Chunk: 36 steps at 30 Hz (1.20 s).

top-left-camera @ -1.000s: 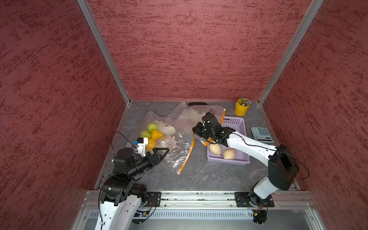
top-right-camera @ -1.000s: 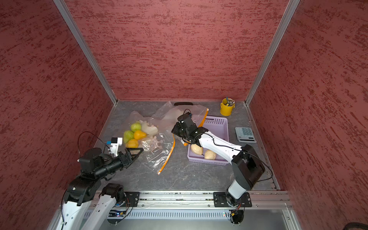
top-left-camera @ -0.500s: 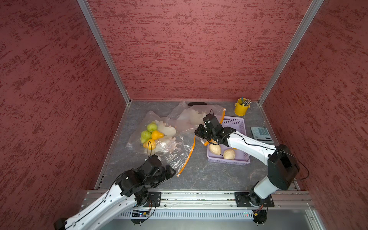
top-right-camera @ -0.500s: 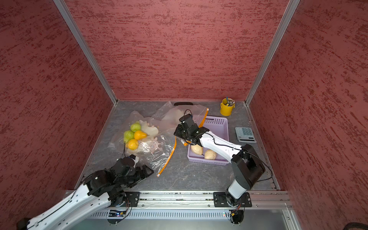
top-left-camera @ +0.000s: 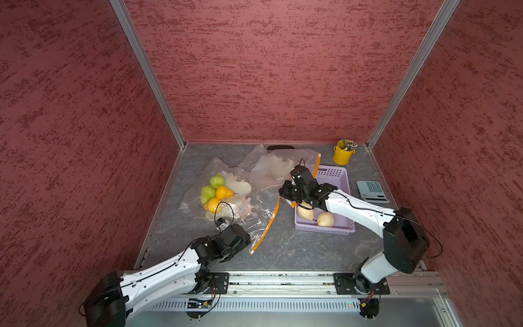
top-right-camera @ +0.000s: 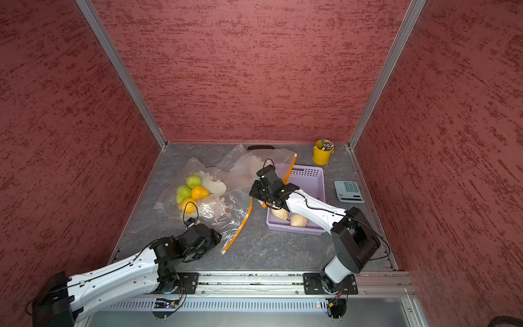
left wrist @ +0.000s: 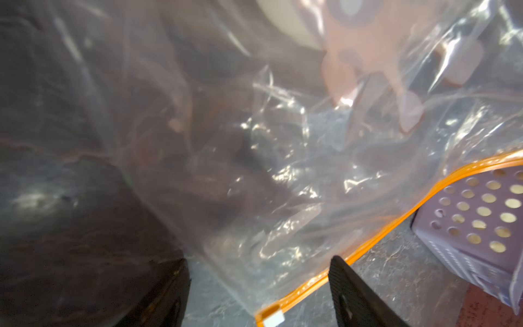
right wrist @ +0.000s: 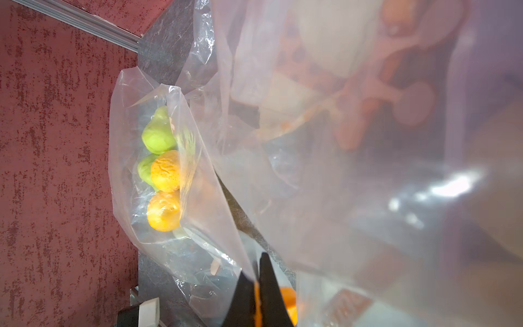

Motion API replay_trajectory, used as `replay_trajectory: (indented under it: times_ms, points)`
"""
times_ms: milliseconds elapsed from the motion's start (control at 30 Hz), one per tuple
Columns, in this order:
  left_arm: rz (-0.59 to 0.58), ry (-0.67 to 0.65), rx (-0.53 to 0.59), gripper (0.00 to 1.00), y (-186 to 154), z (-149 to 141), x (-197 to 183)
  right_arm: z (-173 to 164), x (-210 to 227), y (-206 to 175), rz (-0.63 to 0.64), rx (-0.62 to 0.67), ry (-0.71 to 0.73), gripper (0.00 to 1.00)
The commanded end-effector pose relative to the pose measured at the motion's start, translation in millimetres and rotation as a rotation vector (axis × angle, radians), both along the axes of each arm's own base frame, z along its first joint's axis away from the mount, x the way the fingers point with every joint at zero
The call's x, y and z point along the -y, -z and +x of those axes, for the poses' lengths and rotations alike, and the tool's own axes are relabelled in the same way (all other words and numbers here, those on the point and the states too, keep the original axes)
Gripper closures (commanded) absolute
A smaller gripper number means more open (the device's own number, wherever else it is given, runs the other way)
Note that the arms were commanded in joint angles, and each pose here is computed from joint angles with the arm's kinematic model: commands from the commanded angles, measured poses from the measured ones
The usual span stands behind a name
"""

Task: Open the zip-top bag and take out the pear
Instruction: Pick up the zipper food storage bag at the center of the board.

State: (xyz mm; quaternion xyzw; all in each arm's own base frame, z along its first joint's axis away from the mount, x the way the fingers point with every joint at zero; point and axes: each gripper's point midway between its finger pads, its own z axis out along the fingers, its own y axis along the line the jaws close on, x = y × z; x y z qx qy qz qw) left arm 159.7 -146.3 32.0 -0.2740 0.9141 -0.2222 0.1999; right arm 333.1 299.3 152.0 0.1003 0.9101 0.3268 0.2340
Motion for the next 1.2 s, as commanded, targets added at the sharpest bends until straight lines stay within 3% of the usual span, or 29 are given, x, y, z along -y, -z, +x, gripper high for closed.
replay_trajectory:
  times_ms: [0, 67, 133, 267, 300, 400, 500, 567, 633, 900, 1100, 1167]
  points:
    - [-0.005, -0.067, 0.044, 0.25, 6, 16, 0, 1, 0, -12, 0.023, 0.033, -0.018, 1.00]
    - [0.007, -0.064, 0.043, 0.35, 12, 19, 2, 0, -1, -10, 0.024, 0.029, -0.023, 1.00]
    - [-0.002, -0.047, 0.036, 0.50, 16, 21, 7, -1, -1, -8, 0.024, 0.023, -0.027, 1.00]
    - [-0.017, -0.016, 0.011, 0.93, 22, 16, 10, -4, -1, -8, 0.031, 0.020, -0.030, 1.00]
    - [-0.019, -0.006, 0.011, 0.99, 21, 15, 10, -4, -1, -8, 0.033, 0.021, -0.033, 1.00]
    - [-0.046, 0.026, 0.043, 1.00, 8, 14, 11, -5, -3, -17, 0.054, 0.040, -0.055, 0.89]
    - [-0.100, 0.050, 0.094, 1.00, -16, 21, 9, -8, -10, -35, 0.073, 0.070, -0.146, 0.52]
    - [-0.163, 0.072, 0.124, 1.00, -40, 28, 10, -18, -14, -51, 0.062, 0.108, -0.255, 0.39]
    - [-0.202, 0.098, 0.156, 1.00, -63, 34, 9, -30, -8, -62, 0.010, 0.143, -0.337, 0.32]
    - [-0.270, 0.203, 0.187, 1.00, -117, 62, -1, -89, 9, -125, -0.205, 0.454, -0.656, 0.27]
    - [-0.290, 0.272, 0.215, 1.00, -145, 76, 5, -127, -43, -130, -0.533, 0.823, -0.958, 0.30]
    - [-0.308, 0.276, 0.220, 1.00, -151, 77, 5, -137, -66, -121, -0.639, 0.958, -1.065, 0.36]
